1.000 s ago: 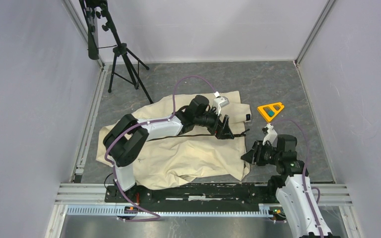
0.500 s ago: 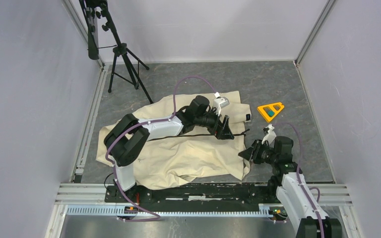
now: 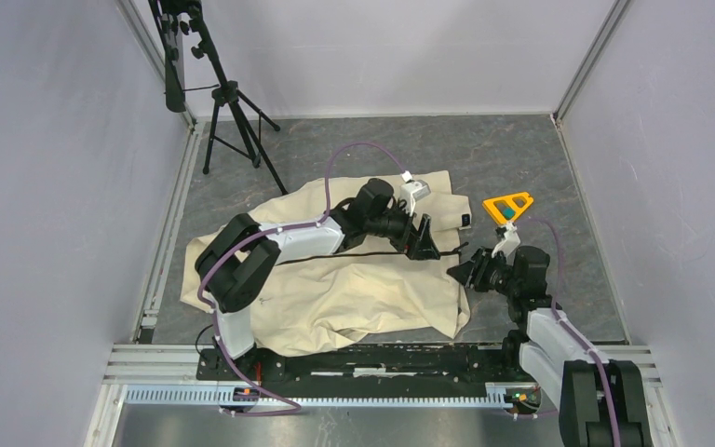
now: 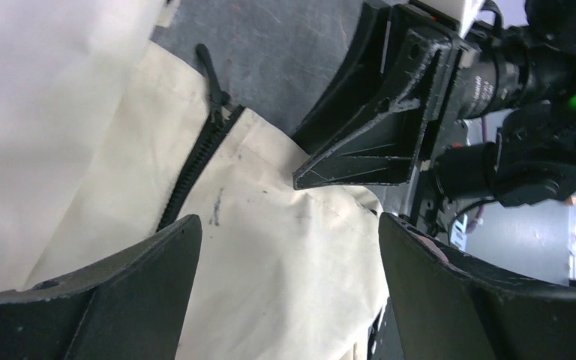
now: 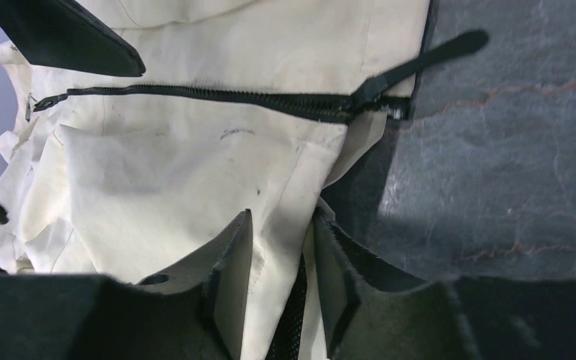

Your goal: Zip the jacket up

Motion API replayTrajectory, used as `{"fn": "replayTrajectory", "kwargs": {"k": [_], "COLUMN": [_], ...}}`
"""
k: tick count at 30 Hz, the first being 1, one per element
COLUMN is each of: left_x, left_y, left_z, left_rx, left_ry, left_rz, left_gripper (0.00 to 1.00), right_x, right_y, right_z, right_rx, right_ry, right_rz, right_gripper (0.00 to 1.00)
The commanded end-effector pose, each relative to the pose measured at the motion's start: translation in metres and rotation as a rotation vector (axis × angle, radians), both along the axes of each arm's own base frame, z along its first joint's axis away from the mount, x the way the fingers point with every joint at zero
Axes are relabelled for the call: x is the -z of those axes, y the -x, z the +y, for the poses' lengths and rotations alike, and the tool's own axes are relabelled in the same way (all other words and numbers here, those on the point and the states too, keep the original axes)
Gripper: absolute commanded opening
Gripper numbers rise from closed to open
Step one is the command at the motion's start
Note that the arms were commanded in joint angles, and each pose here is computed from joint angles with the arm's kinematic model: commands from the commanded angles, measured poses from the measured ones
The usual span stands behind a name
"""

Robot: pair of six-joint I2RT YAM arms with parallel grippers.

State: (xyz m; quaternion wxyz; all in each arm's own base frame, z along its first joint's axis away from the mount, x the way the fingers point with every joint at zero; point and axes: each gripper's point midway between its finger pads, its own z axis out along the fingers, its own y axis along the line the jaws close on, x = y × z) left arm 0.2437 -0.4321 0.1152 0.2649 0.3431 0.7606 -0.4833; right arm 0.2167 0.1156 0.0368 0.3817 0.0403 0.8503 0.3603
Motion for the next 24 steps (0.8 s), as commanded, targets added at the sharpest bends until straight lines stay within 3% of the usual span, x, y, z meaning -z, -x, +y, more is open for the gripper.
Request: {"fn": "replayTrajectory", "kwargs": {"k": [1,5,9,15,24], "left_x": [-0.035,-0.043,-0.049,-0.053,-0.040], "left_y": [-0.017,-0.012,-0.008,-0.011,0.007], "left_z": [-0.004,-0.004,-0.008,-0.027,-0.032], "left_rx": [-0.112,-0.113,-0.042,0.161,0.404], "left_ry": [0.019,0.032,0.056,0.054,0.088], "left_rz": [-0.001,0.044,0.050,-0.020,-0.040], "left_gripper": [0.93,0.94,1.00,1.00,1.00], "right_x": [-0.031,-0.045,-0.051,-0.082,-0.092], "right_y": [-0.032,-0.029,-0.026,-0.023,-0.016], "right_z": [-0.002,0.015,0.018,0.023,0.030], "right_rx": [-0.019,-0.127,-0.195,-0.235,-0.278], "right_ry": [0.045,-0.030,-0.002,-0.005,-0.047], "right_rz": [-0.205,-0.255,-0.324,-0.482,-0.497], "right_gripper": [0.37,0.16,0.01,0.00,0.00]}}
